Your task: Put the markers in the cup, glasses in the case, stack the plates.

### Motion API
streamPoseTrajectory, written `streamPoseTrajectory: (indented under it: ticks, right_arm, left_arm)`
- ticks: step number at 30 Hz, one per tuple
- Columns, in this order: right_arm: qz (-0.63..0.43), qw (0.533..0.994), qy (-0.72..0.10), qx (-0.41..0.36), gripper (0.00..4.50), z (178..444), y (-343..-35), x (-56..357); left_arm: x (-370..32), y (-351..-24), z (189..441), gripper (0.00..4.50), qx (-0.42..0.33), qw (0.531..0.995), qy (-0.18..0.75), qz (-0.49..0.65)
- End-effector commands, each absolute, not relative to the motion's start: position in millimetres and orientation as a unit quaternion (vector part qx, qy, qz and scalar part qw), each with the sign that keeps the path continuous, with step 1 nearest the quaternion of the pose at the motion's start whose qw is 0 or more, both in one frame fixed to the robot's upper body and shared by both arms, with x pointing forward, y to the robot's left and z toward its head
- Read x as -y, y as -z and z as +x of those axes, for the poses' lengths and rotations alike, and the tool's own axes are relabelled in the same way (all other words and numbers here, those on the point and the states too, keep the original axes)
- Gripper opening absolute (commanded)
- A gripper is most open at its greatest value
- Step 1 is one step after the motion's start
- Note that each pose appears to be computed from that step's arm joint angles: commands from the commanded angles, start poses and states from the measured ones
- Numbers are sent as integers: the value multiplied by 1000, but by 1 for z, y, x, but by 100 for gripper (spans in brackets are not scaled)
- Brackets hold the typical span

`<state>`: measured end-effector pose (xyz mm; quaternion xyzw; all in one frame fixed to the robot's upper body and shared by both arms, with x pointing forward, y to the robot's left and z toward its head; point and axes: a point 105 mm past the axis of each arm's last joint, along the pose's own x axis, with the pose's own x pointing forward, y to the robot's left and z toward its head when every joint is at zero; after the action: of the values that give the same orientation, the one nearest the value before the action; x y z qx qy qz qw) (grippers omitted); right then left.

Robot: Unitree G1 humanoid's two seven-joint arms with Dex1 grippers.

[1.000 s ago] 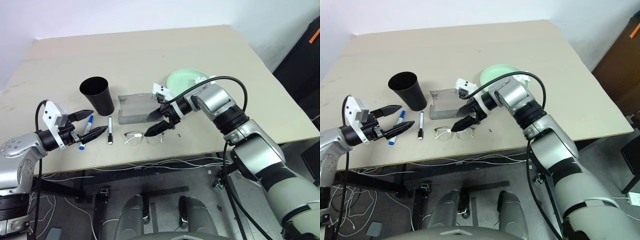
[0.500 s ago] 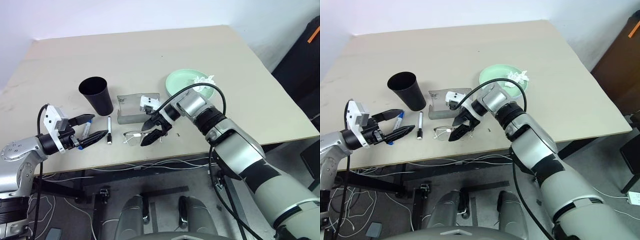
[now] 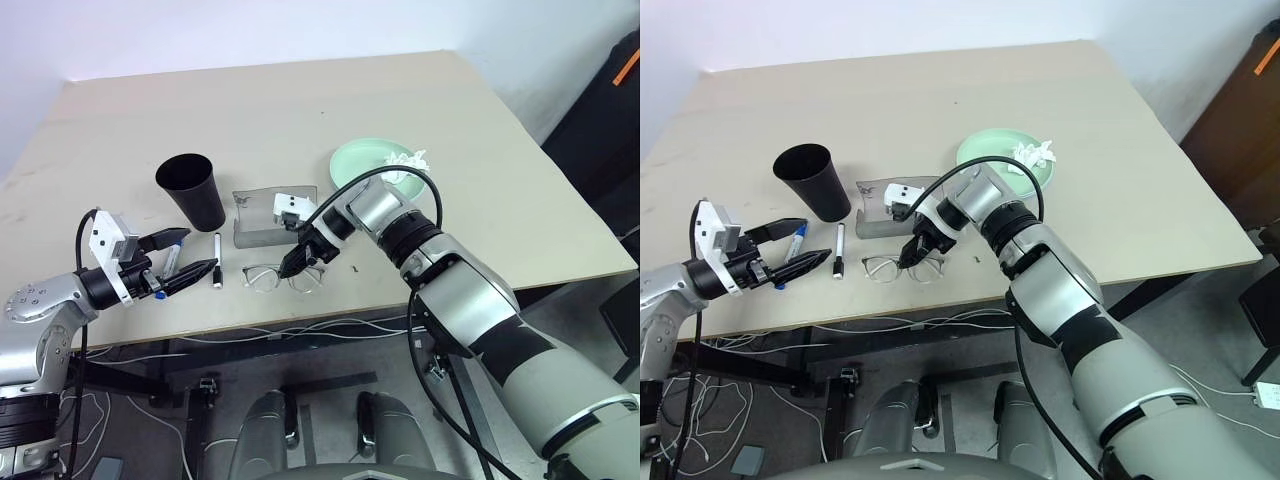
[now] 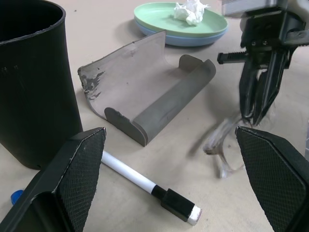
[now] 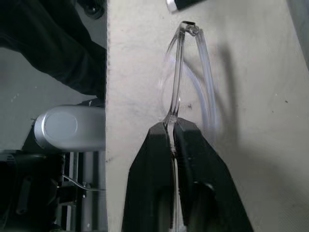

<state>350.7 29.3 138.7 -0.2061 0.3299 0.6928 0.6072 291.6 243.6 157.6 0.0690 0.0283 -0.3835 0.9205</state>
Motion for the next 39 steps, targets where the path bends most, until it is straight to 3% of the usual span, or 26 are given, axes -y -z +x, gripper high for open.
streamPoseTrajectory:
  ticks: [1,8,13,19,24,39]
  right_arm:
    - [-216,608,-698,-310,1,352,-152,-34]
    - [-222,560,-753,-265,1,341,-183,-29]
    - [-217,589,-751,-206,1,352,-215,-33]
    - [-272,630,-720,-97,1,371,-231,-38]
    - [-271,667,-690,-73,1,382,-236,-44]
    - [-334,704,-626,-22,1,398,-214,-55]
  left_arm:
    - [-237,-166,291,450,-11,916,393,81]
    - [-238,-167,292,450,-11,916,392,81]
    - [-240,-168,293,450,-8,919,385,81]
    - [-238,-166,291,450,-8,922,380,69]
    - [-239,-168,288,450,-6,923,377,69]
    - [-241,-167,282,450,-3,928,366,70]
